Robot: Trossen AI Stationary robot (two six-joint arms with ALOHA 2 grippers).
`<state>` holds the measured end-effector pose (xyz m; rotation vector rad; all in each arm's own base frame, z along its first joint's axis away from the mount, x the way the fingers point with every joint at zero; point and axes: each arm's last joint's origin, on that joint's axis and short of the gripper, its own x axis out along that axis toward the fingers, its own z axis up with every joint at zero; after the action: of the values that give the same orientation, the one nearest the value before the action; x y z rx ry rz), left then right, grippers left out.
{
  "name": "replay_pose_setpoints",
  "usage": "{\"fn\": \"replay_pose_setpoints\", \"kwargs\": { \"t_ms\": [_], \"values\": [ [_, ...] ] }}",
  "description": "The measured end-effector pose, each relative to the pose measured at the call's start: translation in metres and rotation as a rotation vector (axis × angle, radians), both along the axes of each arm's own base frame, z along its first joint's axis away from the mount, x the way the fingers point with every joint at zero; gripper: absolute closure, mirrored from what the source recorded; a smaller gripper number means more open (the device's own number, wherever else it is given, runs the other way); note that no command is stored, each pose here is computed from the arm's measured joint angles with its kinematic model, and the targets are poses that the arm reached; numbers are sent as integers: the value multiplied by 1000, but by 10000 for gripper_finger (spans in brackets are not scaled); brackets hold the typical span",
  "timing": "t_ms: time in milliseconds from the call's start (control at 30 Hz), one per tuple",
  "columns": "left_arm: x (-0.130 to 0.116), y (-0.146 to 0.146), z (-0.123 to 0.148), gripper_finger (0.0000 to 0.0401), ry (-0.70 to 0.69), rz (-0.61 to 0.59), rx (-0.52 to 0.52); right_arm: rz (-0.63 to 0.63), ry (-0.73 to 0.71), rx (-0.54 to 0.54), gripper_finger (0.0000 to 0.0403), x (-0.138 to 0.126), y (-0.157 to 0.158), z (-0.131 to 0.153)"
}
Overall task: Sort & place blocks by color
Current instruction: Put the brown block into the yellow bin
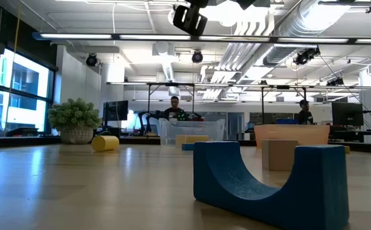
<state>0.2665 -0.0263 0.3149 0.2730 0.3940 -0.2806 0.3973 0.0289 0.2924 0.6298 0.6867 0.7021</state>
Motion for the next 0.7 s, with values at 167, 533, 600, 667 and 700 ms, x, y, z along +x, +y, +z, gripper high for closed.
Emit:
{"fn": "replay_pose_setpoints", "kwargs": {
  "t_ms": [167,533,600,667,700],
  "values": [
    [3,0,2,272,-25,6,-30,-34,-9,-20,304,1,-6,0],
    [7,-1,-3,279,-5,9,-54,-68,-20,-28,304,3,-12,0],
    [7,-2,-3,292,-1,4,-55,-68,-18,-28,305,3,-13,0],
    [7,-2,-3,312,4,-3,-56,-65,-21,-26,305,3,-13,0],
    [7,-2,-4,324,8,-7,-54,-64,-19,-25,305,3,-13,0]
  ]
}}
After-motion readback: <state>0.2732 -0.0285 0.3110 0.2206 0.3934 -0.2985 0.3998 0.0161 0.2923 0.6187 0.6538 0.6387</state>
